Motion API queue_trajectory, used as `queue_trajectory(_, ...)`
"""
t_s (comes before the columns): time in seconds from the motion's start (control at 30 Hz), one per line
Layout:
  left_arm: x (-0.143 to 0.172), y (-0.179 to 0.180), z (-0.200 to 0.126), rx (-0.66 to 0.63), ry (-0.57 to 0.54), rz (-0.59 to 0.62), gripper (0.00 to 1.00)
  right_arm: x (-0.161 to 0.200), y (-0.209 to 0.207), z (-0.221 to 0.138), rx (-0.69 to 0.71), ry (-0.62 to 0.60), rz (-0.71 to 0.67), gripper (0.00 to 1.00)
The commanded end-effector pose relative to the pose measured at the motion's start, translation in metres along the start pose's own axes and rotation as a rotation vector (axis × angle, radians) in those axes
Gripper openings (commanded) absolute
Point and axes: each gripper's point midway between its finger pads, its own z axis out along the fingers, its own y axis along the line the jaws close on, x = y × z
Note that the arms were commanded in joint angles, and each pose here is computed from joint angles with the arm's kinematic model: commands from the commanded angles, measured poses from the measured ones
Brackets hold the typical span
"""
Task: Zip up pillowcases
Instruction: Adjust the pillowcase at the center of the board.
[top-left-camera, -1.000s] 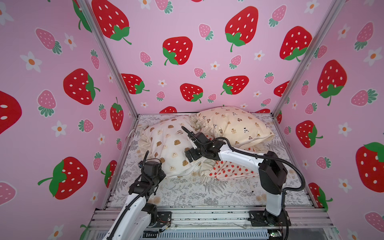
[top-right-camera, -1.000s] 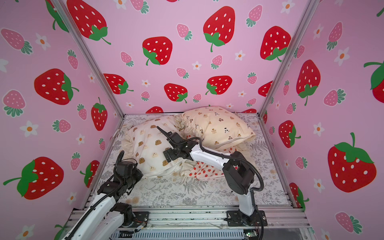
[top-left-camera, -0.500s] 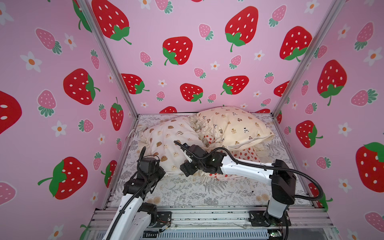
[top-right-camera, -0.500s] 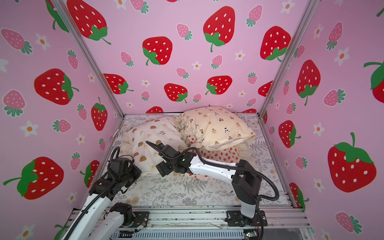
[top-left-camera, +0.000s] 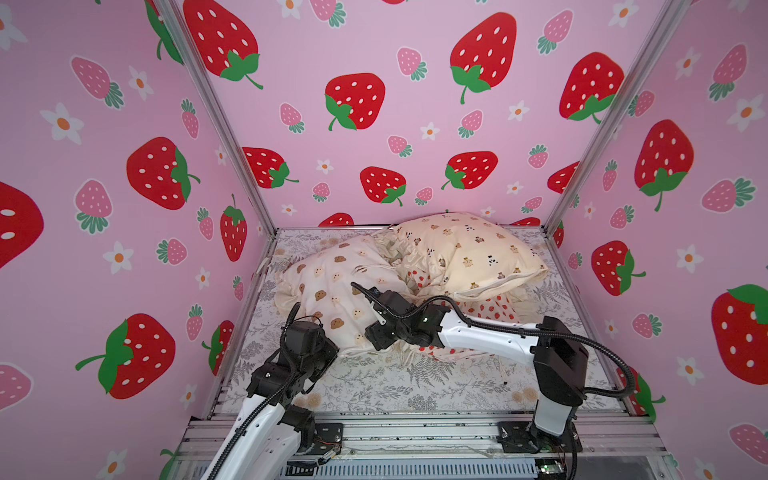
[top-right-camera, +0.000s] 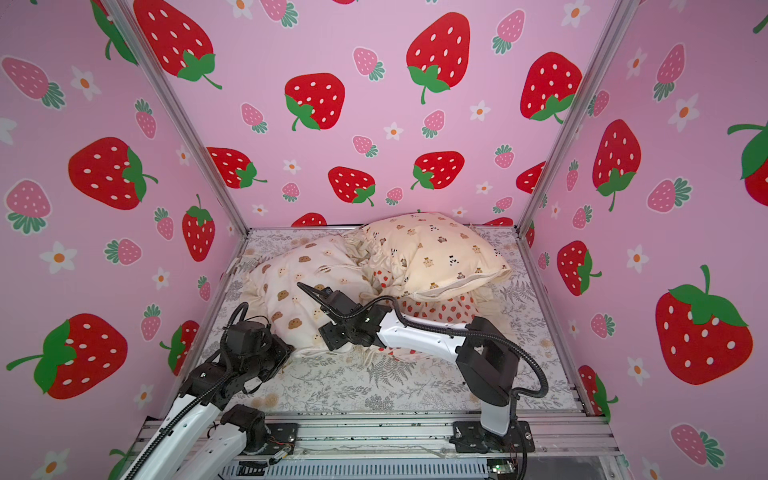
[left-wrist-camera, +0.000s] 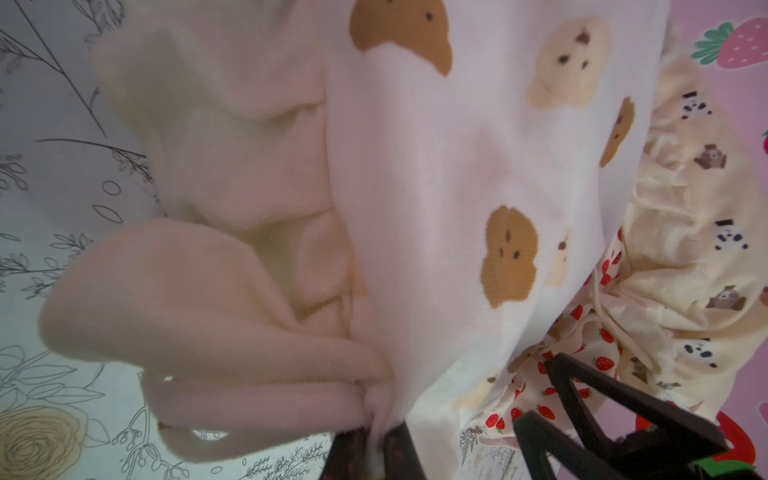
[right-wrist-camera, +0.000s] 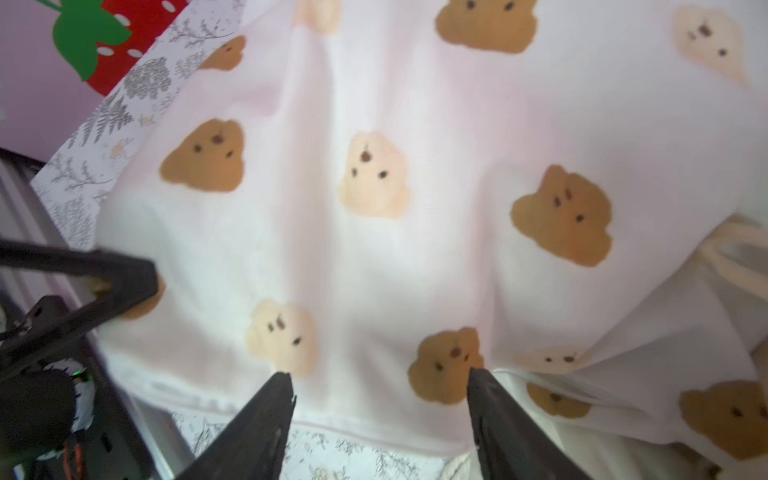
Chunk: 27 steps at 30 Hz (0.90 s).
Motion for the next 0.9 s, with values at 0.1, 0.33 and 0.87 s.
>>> queue_trajectory(0.1, 0.004, -0.029, 0.009, 0.013, -0.012, 0.080, 0.05, -0.010, -0.040, 0.044, 0.071, 0.017, 0.067, 0.64)
queue_trajectory(0.33, 0.021, -0.048, 0.025, 0.049, 0.011, 0.101, 0.04, -0.042, -0.077, 0.073, 0.141, -0.043, 0.053, 0.62)
queue_trajectory(0.87, 0.013, -0.049, 0.032, 0.036, 0.007, 0.029, 0.00, -0.031, -0.058, 0.000, 0.109, -0.101, -0.037, 0.86)
